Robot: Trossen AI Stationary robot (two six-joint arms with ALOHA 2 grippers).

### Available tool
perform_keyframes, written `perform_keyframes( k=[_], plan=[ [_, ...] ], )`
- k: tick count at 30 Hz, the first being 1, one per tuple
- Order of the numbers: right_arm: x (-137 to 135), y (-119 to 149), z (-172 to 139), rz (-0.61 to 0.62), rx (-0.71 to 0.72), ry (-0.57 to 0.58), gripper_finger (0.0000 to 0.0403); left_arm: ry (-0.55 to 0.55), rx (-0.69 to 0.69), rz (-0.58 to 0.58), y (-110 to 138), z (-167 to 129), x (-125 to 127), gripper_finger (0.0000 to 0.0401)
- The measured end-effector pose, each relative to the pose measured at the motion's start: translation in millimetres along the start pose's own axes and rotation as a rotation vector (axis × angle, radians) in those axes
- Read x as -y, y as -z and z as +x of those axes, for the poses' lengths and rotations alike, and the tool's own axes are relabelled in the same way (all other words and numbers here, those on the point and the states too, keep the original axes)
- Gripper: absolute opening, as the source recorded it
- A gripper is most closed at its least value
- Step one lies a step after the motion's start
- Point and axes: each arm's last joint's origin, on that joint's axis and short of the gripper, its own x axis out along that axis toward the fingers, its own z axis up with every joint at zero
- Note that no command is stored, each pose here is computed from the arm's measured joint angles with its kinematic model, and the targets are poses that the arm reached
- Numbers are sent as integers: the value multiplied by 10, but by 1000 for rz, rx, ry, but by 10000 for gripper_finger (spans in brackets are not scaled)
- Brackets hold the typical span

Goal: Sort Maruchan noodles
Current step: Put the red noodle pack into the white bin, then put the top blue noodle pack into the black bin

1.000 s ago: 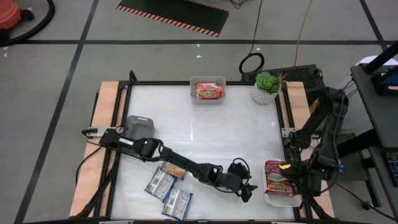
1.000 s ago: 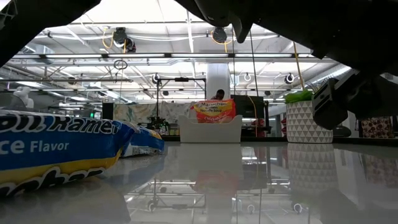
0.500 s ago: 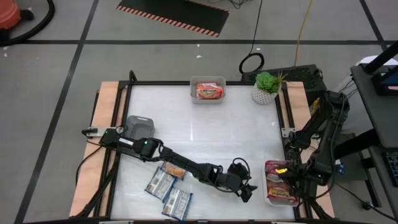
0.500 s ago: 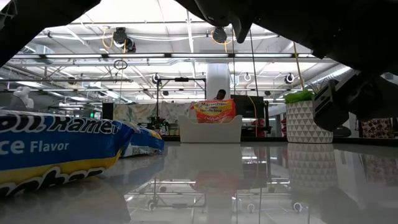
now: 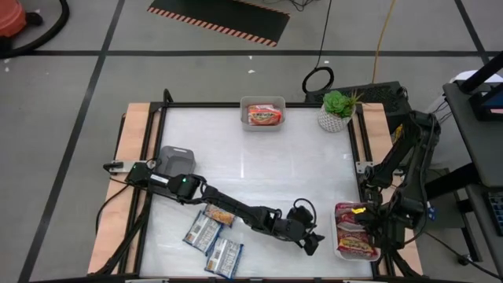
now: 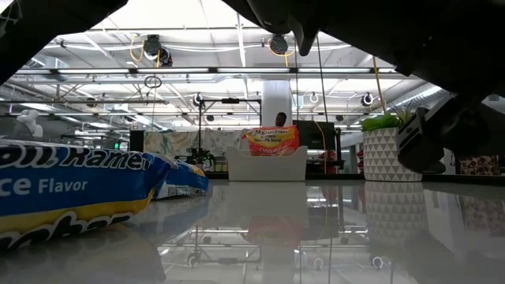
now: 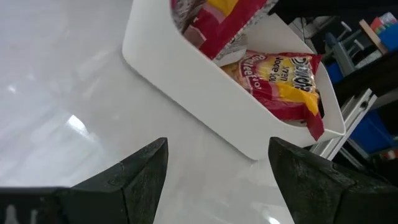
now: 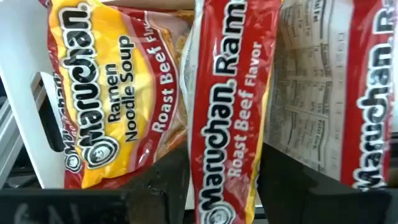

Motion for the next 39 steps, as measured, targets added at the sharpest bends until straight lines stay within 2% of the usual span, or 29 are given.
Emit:
perform_keyframes(
  k=[7,14,19,26,30,35,39],
  plan=[
    [45,10,-110,-21,-8,-97,166,59,-67,-148,-18,10,-7,280],
    [122,14,-289,-33,22,-256,163,203,17,-275,-130,-5,116,280],
    [217,10,-367,26,73,-285,151,239,46,-283,-216,-46,175,280],
    [318,-33,-436,147,162,-307,134,260,94,-191,-546,-243,335,280],
    [374,-108,-485,242,309,-323,129,197,55,-105,-765,-373,333,280],
    [454,-234,-577,366,532,-360,127,29,-87,-24,-1016,-610,234,280],
    [520,-319,-653,420,652,-387,127,-80,-144,7,-1182,-748,119,280]
  ],
)
